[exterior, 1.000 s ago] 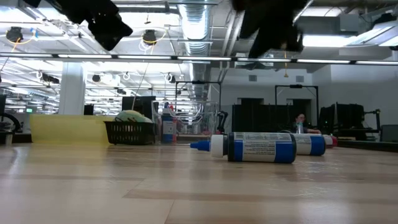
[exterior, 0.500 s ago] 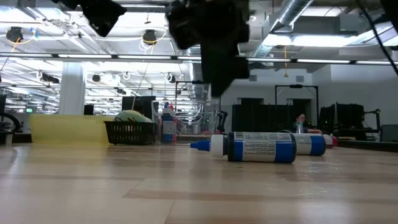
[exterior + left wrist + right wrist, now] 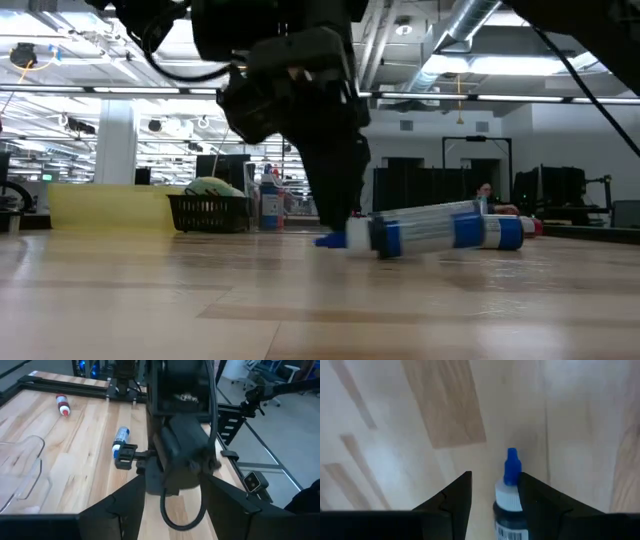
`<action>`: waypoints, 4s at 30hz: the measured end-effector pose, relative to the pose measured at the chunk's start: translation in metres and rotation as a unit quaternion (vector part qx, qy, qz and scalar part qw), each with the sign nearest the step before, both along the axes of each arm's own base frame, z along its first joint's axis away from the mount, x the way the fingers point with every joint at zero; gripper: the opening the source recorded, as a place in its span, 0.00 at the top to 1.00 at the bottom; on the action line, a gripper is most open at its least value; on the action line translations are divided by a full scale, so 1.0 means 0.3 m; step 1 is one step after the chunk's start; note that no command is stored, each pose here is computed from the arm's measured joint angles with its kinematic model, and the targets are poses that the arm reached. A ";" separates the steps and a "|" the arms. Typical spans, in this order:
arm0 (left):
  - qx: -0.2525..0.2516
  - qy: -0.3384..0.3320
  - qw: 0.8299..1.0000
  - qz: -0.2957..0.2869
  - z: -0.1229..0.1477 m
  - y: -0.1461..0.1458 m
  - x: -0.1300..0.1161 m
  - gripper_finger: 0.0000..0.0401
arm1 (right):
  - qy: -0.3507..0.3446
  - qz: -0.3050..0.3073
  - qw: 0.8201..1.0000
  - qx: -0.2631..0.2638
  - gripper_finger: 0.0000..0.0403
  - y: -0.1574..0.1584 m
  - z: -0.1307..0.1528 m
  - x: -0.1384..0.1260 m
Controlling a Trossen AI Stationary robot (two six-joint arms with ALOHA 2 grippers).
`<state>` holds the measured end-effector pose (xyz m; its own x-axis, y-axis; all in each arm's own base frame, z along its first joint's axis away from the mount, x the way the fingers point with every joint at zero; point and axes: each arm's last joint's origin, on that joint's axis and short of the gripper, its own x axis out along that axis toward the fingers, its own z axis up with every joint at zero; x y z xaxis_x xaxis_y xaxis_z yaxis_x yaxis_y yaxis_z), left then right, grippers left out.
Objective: Pick & Place Food Item
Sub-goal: Put the bottom blue food coloring bottle into the transparent bin
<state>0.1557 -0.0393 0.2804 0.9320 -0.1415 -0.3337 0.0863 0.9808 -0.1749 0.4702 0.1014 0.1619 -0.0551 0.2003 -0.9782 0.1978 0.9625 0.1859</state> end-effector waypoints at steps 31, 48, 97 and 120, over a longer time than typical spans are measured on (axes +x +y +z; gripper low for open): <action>0.005 0.008 1.000 -0.001 -0.005 0.001 -0.004 0.52 | 0.007 0.035 0.996 -0.085 0.95 -0.012 -0.027 -0.003; 0.003 0.007 0.999 0.032 -0.005 0.007 -0.003 0.52 | -0.289 -0.198 0.902 -0.253 0.95 -0.132 0.593 -0.143; -0.004 -0.002 0.987 0.158 -0.005 0.030 -0.004 0.67 | -0.516 -0.414 0.671 -0.334 0.95 -0.917 0.173 -0.169; -0.021 -0.014 0.978 0.205 -0.001 0.037 -0.004 0.67 | -0.488 -0.402 0.678 -0.376 0.95 -0.901 0.036 -0.238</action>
